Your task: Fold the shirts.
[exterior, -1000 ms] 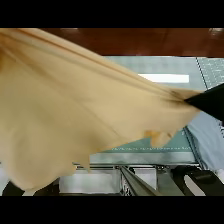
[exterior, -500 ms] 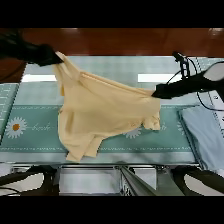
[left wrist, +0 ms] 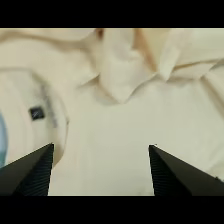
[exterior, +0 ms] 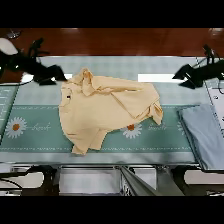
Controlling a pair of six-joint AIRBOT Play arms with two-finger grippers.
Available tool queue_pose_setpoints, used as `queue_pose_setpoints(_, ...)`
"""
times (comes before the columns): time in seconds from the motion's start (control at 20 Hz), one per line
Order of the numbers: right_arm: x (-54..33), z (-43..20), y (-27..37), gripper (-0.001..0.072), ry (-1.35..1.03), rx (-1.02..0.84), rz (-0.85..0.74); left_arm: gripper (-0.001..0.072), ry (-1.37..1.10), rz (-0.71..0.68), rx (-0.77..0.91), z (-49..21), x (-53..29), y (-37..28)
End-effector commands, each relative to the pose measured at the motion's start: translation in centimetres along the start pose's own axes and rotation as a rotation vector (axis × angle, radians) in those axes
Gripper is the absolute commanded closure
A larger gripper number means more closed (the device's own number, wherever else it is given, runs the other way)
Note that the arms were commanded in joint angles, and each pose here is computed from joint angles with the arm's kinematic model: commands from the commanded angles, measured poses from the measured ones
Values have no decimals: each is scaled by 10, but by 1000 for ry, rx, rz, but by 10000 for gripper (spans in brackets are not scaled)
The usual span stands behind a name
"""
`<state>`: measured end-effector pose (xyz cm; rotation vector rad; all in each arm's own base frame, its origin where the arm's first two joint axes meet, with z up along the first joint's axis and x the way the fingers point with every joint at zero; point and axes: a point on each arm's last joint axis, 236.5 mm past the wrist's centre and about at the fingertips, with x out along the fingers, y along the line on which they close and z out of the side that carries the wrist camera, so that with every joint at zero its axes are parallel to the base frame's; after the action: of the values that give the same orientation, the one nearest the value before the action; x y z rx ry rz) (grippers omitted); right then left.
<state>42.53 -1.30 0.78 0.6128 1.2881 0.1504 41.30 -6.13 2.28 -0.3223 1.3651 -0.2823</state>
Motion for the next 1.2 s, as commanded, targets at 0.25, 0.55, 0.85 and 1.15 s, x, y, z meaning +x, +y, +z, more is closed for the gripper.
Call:
queue_pose_setpoints(0.25,21,-168,-27,99,-9,174,45,3,-43,-132,-548,-181,51,45)
queue_pose_setpoints(0.55,18,-180,-19,99,-2,155,70,4,30,-178,-542,-220,84,19)
queue_pose_setpoints(0.85,19,-186,-33,99,19,165,10,694,-87,-180,-447,-188,107,-2)
queue_pose_setpoints(1.15,57,-205,-27,99,138,101,-58,683,-143,-218,-326,-153,87,-19)
